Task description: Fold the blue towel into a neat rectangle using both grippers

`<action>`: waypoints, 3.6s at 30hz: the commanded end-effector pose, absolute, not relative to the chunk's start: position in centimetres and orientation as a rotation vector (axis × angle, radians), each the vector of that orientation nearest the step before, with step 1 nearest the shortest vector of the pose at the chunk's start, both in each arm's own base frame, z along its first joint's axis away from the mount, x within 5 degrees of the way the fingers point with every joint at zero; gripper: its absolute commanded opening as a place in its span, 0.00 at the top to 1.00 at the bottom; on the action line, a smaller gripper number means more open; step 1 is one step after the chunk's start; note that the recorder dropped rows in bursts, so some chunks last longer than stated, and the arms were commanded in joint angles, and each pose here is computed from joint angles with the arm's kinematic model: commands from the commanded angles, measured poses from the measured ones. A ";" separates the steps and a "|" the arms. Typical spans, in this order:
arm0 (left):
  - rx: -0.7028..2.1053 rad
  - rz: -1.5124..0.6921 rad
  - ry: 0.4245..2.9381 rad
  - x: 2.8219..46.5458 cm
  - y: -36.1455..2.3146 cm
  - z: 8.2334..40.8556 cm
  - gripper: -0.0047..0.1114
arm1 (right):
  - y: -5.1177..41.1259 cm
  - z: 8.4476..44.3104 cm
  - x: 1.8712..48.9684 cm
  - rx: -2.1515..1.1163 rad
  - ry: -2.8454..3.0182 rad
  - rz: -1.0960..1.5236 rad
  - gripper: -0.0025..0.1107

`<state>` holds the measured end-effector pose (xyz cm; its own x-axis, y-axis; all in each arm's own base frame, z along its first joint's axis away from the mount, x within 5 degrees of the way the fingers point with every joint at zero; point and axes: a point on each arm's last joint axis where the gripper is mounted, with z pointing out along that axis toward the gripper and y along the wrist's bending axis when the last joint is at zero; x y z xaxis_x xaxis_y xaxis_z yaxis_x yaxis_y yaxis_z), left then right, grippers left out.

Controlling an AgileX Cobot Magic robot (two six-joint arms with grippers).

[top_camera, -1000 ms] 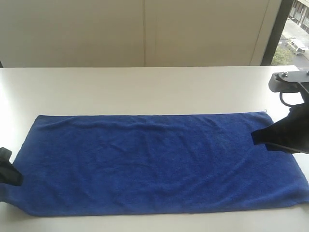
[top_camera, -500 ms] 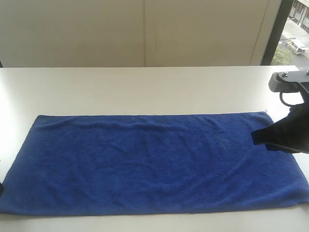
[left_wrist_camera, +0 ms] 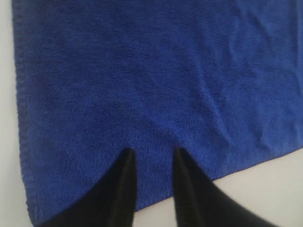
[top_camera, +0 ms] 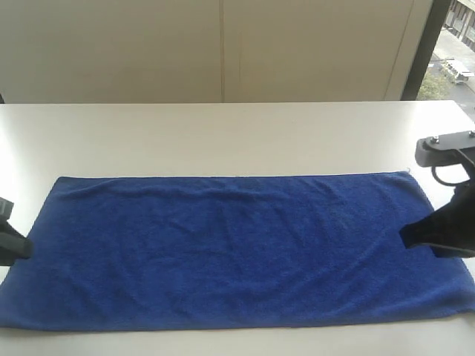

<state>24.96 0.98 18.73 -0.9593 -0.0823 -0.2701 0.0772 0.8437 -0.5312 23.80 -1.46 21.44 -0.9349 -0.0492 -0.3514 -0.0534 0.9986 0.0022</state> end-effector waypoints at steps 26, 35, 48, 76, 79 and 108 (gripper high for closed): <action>-0.039 -0.777 2.683 24.5 0.9 17.7 0.96 | -3.8 12.6 24.6 -0.089 3.224 -0.313 0.98; -0.042 -0.784 2.679 24.5 0.9 17.8 0.96 | -4.1 12.7 24.1 -0.050 3.269 -0.384 0.98; 0.153 -0.935 2.557 25.2 -0.1 20.6 0.96 | -4.2 18.7 25.4 0.014 2.905 -0.384 0.98; 0.688 -0.075 1.967 14.8 -5.0 31.8 0.96 | -8.7 20.9 31.7 -0.042 2.770 0.371 0.98; 0.501 -0.012 2.035 15.2 -4.0 30.5 0.96 | -9.2 19.4 31.8 -0.053 2.795 0.308 0.91; 0.780 -0.631 2.152 18.4 -10.6 26.5 0.96 | -11.5 13.3 32.9 -0.020 2.879 0.054 0.61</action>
<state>18.37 -10.32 26.24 -0.5491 0.3436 -0.7619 0.6893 0.7016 -0.1803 32.93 -11.32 13.35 -0.9691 -0.0114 -0.2462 -0.0240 0.9986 0.0481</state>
